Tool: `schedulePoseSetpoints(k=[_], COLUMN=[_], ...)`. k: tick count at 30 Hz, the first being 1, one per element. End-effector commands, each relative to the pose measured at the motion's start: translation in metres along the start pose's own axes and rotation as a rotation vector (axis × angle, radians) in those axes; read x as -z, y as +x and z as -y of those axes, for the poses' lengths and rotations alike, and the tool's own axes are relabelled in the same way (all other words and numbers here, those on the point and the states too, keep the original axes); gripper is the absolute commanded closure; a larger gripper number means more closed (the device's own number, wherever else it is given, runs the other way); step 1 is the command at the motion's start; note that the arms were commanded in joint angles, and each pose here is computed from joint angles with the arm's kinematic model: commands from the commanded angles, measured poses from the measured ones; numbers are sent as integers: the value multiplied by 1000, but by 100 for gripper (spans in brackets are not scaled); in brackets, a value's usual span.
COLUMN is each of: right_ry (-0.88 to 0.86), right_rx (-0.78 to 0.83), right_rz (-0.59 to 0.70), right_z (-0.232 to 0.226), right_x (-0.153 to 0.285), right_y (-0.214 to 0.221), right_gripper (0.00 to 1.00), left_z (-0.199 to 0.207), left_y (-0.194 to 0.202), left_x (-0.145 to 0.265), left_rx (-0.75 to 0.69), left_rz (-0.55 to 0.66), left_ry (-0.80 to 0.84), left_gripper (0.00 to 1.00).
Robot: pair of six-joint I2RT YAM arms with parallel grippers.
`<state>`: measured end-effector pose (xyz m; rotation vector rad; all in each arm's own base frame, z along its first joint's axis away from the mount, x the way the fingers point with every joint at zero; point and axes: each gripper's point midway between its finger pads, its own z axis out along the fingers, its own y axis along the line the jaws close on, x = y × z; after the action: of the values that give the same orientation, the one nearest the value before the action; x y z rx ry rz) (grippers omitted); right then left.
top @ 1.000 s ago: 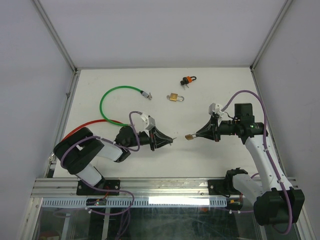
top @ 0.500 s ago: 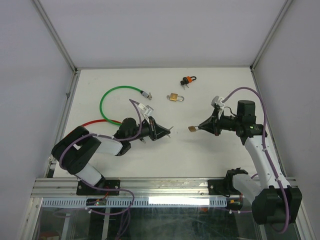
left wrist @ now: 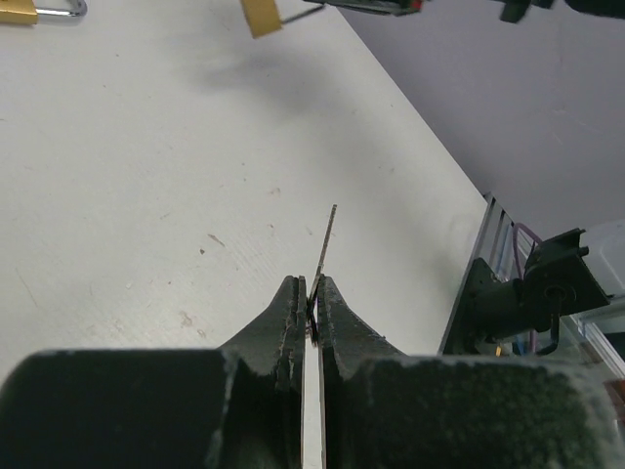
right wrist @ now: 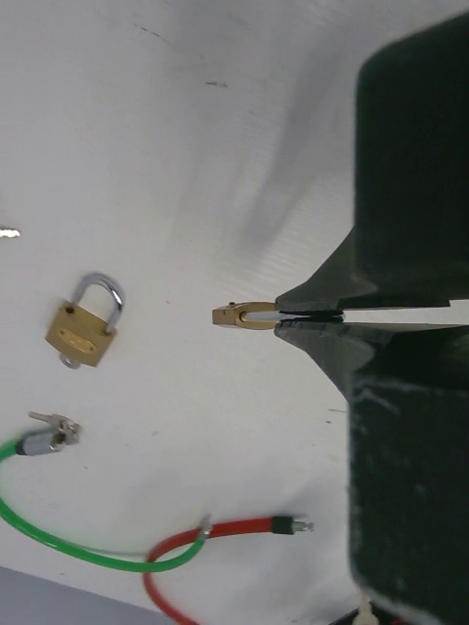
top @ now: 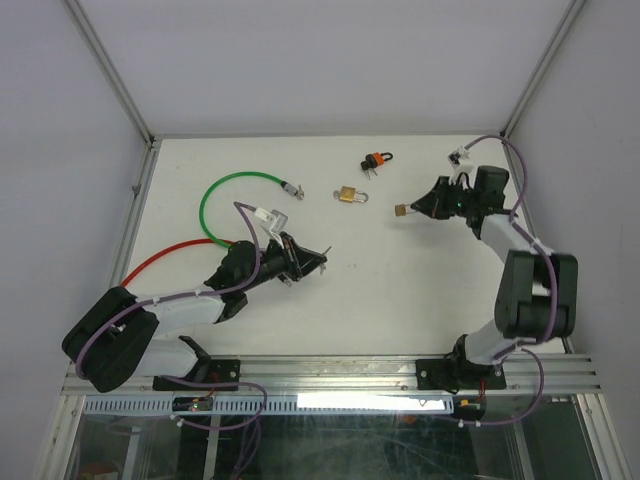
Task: Lock with the key
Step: Place the lock at the center of the board.
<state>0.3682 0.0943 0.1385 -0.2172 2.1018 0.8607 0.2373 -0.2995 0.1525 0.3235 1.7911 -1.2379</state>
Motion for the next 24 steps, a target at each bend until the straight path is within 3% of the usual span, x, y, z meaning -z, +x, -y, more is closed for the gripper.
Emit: schedulePoseSetpoints(k=[1,13,20,24], right_ry=[5,70,88,125], right_rx=[-110,-176,-201,-179], right_rz=[68,45,18,18], right_z=[29,87,103,115], right_x=[-34,-74,-83,-79], right_y=[-54,-61,-54,-54], right_gripper=[100,99,91,79], left_z=[8,6,-1,-1], left_y=[-7,-9,-5,-4], left_x=[10,12,2,-2], left_rx=[-25,-22,45,66], left_rz=[40,59,51,40], left_ry=[15,7,-14,-10], left_gripper=[100,100,100,100])
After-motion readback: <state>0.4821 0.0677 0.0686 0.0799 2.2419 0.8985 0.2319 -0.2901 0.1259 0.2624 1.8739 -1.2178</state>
